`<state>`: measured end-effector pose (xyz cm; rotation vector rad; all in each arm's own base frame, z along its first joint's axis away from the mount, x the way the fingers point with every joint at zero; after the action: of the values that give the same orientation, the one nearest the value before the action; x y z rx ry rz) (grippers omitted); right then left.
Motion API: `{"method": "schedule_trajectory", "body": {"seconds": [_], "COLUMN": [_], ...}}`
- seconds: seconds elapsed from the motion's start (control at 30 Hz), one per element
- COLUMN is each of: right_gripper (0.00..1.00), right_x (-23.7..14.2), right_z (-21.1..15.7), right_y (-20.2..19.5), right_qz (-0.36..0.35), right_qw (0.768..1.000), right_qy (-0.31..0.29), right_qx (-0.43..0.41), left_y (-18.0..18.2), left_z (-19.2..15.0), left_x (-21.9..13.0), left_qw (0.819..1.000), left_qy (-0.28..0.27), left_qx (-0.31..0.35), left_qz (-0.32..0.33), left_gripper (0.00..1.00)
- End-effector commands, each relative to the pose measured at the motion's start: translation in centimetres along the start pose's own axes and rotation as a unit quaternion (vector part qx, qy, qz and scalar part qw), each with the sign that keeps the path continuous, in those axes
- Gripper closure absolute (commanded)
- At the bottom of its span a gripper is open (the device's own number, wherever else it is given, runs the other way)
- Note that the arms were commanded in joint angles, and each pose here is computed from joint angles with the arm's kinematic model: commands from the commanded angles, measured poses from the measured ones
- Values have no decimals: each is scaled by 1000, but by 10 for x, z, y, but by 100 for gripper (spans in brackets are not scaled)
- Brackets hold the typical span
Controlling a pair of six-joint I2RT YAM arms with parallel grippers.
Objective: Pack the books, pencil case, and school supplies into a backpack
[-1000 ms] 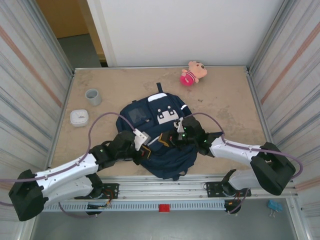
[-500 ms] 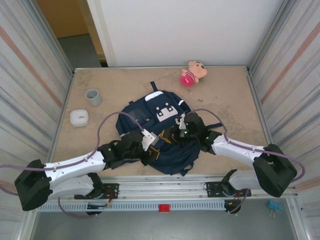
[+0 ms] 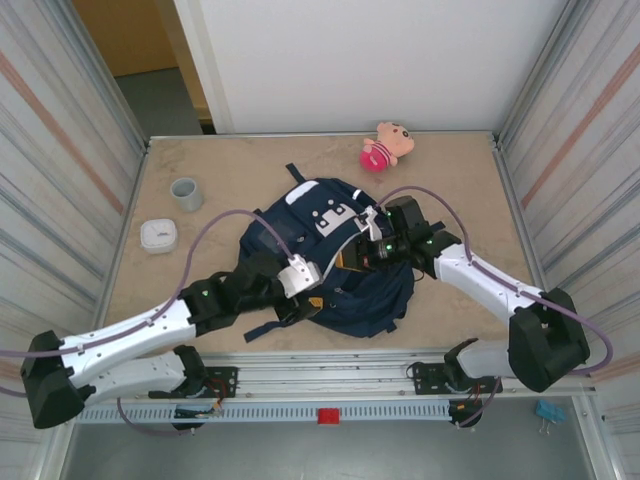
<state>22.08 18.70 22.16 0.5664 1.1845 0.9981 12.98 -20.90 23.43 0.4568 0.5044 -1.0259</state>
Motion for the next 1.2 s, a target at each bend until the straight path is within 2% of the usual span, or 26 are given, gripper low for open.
{"method": "schedule_trajectory", "body": {"seconds": [0.0,0.17,0.3,0.4,0.43,0.5,0.53,0.6,0.7,0.8,1.0,1.17], "right_gripper": [94,94,93,89,84,73,65,57,52,48,45,43], "right_x": [-6,-5,-6,-9,-11,-19,-24,-36,-59,-73,-69,-51], "right_z": [3,7,8,9,10,10,9,4,-12,-34,-78,-86], "right_y": [12,12,13,10,10,9,11,16,26,36,45,46], "right_qz": [57,62,61,53,46,24,6,-37,-114,-154,-166,-179], "right_qw": [996,995,995,996,996,998,998,996,987,979,969,959], "right_qy": [34,41,42,37,33,19,10,-11,-45,-58,-38,-15], "right_qx": [-63,-66,-67,-63,-62,-58,-62,-76,-100,-124,-177,-220], "left_y": [6,17,22,21,21,21,22,23,25,29,32,33], "left_z": [-6,0,-1,-4,-5,-7,-7,-8,-6,-7,-1,-1], "left_x": [13,35,48,52,52,52,52,50,49,48,46,44], "left_qw": [988,987,986,987,988,991,992,994,996,996,992,992], "left_qy": [55,19,4,2,2,1,-1,-1,1,7,24,8], "left_qx": [142,153,151,153,150,135,124,104,74,44,7,-2], "left_qz": [28,50,66,44,27,2,-9,-33,-55,-80,-121,-129], "left_gripper": [20,20,37,48,55,82,89,96,100,100,100,100]}}
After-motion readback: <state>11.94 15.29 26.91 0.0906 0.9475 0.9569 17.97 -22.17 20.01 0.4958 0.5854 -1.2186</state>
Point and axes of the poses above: each hand's point on the last joint's axis, 136 mm out from that joint toward the fingers, its own x axis out along the fingers, its own y axis along the line the jaws close on, z = x × y, the point moved 10 cm from there along -x, back along the fingers, and after that the axes turned 5 degrees about -x, right-handed, at the moved point
